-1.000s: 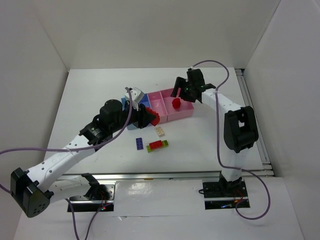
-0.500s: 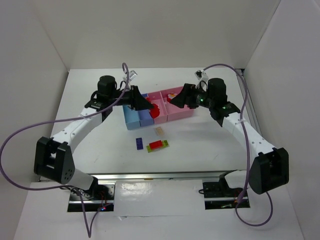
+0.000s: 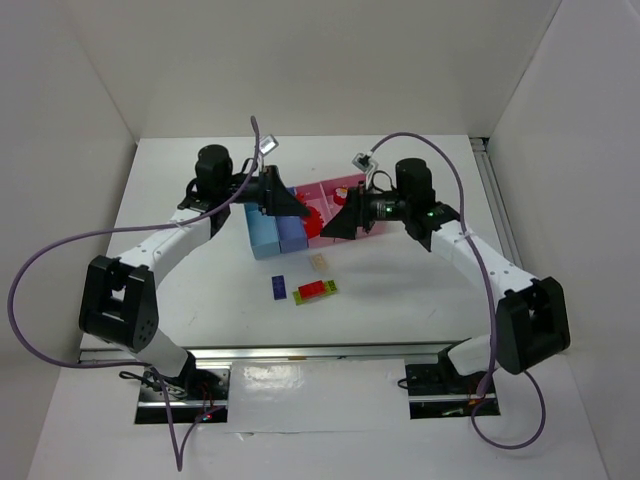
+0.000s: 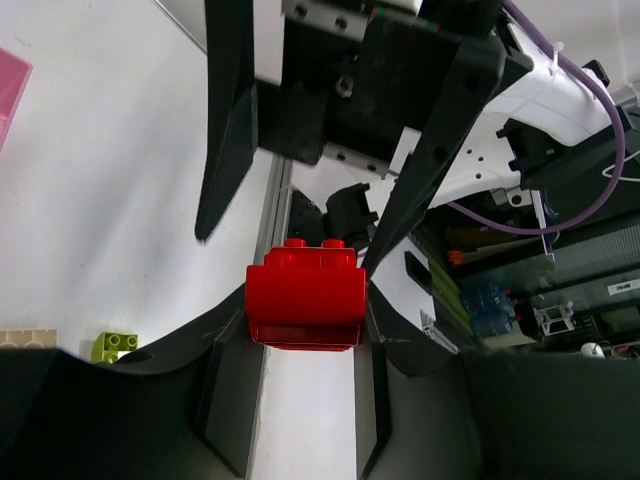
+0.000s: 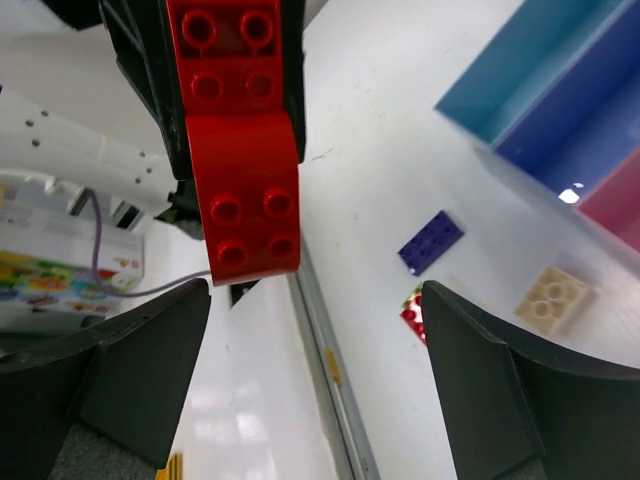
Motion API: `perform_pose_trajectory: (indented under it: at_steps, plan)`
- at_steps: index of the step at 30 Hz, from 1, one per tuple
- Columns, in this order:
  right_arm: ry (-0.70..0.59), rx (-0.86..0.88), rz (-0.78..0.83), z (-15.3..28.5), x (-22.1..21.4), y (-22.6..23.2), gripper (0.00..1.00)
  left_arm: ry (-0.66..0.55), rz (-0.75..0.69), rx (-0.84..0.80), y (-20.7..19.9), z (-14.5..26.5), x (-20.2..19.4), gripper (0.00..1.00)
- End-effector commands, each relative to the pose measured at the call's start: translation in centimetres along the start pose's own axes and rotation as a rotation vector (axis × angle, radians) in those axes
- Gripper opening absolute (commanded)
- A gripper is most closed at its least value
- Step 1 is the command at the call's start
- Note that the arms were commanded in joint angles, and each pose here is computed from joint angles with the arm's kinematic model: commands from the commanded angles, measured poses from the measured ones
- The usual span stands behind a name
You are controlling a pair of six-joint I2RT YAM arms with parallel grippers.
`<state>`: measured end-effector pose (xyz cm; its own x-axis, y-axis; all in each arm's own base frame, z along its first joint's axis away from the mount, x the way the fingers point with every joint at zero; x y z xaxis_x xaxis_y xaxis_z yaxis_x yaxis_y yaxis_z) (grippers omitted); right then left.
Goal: Sort the legos into containers by color
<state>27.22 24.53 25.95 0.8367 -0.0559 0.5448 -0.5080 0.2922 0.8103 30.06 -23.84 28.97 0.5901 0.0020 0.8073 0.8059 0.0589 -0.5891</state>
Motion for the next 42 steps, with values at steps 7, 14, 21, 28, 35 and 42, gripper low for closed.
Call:
perform_pose_trajectory:
  at_steps: [7, 14, 21, 28, 35, 42]
  plan:
    - [0.055, 0.217, 0.104, -2.2, -0.2, 4.2, 0.77, 0.004, -0.094, -0.027, -0.3, 0.1, 0.3, 0.0]
    - [0.025, 0.239, 0.1, -2.5, 0.3, 4.9, 0.4, 0.017, -0.043, -0.009, 0.6, 0.1, -1.1, 0.0]
    - [-0.017, 0.136, 0.048, -3.1, 0.3, 3.2, 0.07, -0.001, -0.04, 0.002, 1.0, 0.6, -1.0, 0.0]
    - [-0.21, 0.051, -0.059, 0.5, 2.2, 0.4, 0.0, -0.008, -0.046, 0.021, 1.1, 1.2, 0.1, 0.0]
    - [-0.395, -0.137, -0.117, 3.1, 4.6, -1.7, 0.0, -0.016, -0.005, 0.106, 2.6, 1.0, 0.7, 0.0]
    - [-0.677, -0.576, -0.228, 8.6, 5.8, -5.7, 0.0, 0.019, 0.108, 0.392, 8.8, -4.0, 2.5, 0.0]
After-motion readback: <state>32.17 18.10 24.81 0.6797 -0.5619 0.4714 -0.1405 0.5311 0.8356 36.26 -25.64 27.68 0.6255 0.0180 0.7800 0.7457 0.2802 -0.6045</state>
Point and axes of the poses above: each gripper's point midway between its finger pads, its own z axis back along the fingers, its own y axis along the line the jaws close on, x = y × z, the point moved 3 cm from there along z, back along the fingers, and after that the axes turned 15 degrees about -z, right-handed, at the moved point
